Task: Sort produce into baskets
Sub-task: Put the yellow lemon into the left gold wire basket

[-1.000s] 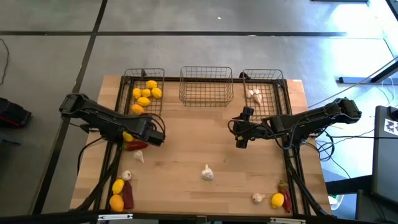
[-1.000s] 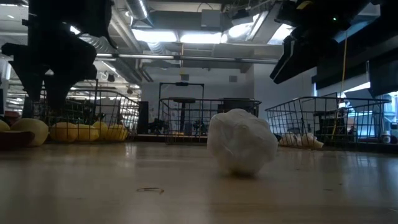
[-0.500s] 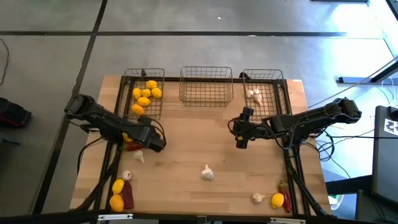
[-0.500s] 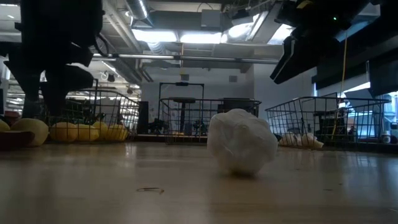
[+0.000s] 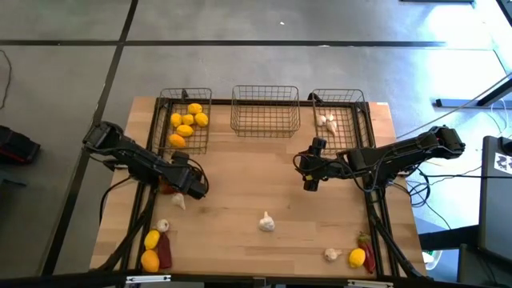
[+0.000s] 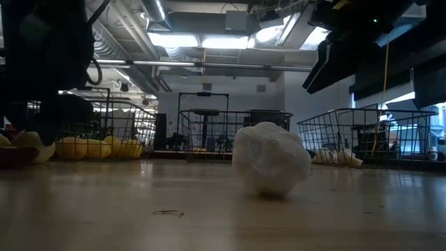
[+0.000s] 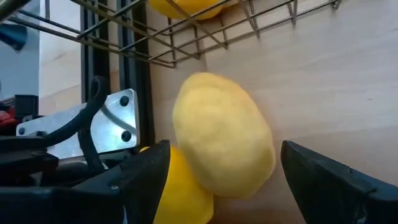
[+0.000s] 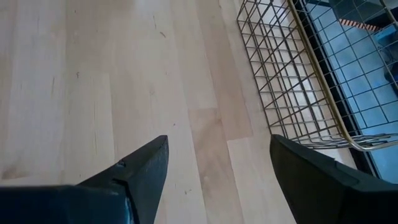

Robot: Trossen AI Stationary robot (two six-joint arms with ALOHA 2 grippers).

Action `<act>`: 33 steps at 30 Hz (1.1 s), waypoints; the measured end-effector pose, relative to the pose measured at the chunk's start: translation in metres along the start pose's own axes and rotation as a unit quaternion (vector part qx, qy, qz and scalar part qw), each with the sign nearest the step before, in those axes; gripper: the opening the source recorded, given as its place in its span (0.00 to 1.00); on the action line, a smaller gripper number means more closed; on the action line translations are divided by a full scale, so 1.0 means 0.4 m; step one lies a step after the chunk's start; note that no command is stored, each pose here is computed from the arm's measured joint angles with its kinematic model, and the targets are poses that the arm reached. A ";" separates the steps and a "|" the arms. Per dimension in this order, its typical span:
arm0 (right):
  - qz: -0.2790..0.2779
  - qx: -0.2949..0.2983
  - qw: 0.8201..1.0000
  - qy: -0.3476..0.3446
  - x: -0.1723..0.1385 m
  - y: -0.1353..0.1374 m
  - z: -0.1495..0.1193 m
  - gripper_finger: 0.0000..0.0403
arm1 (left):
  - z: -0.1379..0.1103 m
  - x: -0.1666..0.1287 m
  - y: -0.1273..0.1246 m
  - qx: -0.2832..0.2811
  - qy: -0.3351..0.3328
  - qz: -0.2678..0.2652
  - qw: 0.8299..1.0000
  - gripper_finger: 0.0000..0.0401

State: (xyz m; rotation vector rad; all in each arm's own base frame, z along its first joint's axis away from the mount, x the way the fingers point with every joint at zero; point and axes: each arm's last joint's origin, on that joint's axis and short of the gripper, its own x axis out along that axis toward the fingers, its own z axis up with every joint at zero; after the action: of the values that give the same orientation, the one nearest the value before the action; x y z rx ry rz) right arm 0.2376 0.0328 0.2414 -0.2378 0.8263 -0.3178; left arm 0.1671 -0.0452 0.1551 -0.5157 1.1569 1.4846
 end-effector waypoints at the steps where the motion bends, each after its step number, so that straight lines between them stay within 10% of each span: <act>1: 0.000 0.000 1.000 0.000 0.000 0.000 0.000 0.68 | 0.000 0.000 0.000 0.001 0.001 -0.001 1.000 0.75; 33: -0.001 0.000 1.000 0.000 0.000 0.000 0.000 0.68 | 0.040 -0.001 -0.008 0.074 0.058 0.006 0.996 0.75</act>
State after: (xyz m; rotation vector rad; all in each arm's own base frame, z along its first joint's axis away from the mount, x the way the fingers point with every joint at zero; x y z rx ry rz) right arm 0.2376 0.0328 0.2413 -0.2387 0.8267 -0.3189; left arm 0.1745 -0.0319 0.1610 -0.4985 1.3518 1.3822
